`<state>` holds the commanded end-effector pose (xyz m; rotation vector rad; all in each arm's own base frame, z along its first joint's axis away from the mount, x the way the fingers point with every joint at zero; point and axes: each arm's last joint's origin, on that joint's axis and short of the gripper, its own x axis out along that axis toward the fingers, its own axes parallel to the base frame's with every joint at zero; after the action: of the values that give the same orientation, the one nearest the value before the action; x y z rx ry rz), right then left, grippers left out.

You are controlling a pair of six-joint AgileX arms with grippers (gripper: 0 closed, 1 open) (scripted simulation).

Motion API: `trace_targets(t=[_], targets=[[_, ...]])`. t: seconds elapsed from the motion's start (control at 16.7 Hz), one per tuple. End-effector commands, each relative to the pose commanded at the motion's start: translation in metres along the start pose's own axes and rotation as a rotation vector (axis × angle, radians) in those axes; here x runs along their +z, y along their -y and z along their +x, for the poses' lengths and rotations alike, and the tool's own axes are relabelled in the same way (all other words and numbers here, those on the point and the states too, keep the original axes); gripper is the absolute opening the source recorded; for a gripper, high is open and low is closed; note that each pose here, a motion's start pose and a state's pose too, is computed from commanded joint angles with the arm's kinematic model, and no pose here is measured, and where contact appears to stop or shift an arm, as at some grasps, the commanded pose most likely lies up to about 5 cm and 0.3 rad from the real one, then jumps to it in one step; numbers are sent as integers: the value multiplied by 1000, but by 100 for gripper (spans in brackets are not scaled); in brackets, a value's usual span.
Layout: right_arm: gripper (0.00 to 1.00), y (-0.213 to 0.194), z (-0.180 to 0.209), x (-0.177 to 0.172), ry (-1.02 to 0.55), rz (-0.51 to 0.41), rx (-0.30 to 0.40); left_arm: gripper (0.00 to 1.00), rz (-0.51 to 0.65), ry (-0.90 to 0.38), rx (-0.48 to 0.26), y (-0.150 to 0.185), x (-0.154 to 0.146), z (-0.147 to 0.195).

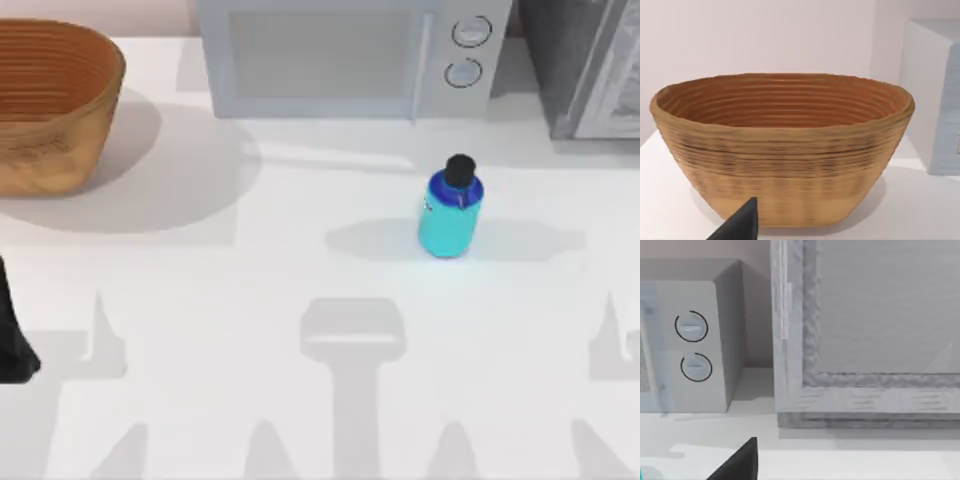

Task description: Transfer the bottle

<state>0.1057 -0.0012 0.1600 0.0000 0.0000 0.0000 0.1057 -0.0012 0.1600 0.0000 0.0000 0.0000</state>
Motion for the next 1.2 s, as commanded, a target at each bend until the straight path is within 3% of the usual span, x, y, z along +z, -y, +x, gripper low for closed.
trace_targets(t=[0.24,0.48,0.9,1.2], targets=[[100,0,2,2,-2,-1,10,100,0,0,0,0,0,0],[100,-3,12,10,-10,-8,69,100,0,0,0,0,0,0],[100,-14,61,21,-38,-28,265,100,0,0,0,0,0,0],[100,-26,110,2,-60,-39,438,100,0,0,0,0,0,0]])
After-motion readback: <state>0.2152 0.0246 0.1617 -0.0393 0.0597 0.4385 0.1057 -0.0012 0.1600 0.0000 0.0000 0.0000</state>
